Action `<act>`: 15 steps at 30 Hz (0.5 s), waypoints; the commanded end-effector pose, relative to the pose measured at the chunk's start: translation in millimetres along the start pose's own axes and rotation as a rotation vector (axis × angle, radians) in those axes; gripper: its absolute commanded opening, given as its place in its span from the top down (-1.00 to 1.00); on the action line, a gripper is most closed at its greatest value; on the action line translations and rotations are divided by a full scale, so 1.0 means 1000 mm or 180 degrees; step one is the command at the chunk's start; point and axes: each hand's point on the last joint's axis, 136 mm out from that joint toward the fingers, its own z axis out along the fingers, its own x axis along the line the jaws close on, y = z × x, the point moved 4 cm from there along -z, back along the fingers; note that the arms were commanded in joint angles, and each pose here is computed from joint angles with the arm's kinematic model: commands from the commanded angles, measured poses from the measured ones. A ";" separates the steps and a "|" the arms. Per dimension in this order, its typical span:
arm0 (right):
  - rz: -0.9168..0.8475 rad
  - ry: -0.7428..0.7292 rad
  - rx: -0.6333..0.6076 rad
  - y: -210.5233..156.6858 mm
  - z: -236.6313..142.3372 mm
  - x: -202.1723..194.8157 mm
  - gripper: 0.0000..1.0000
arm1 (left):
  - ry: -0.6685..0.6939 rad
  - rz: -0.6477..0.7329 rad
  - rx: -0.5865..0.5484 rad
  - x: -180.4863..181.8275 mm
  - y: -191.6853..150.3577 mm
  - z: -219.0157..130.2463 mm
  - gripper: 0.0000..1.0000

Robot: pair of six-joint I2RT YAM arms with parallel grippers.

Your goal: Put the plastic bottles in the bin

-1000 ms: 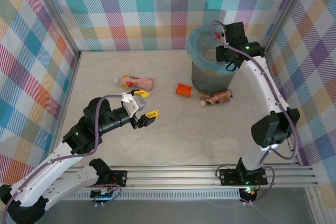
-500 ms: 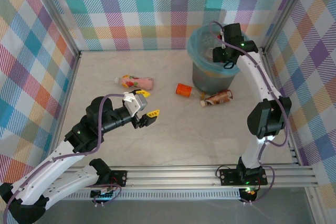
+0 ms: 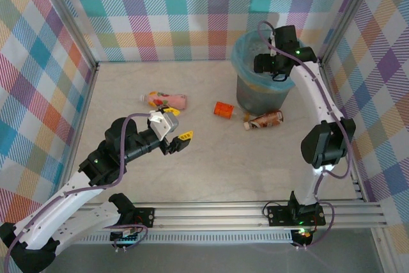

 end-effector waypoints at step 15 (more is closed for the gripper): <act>0.0207 0.0561 -0.0974 0.028 -0.152 0.011 -0.63 | 0.1495 -0.1578 0.0739 0.104 -0.051 0.015 -0.54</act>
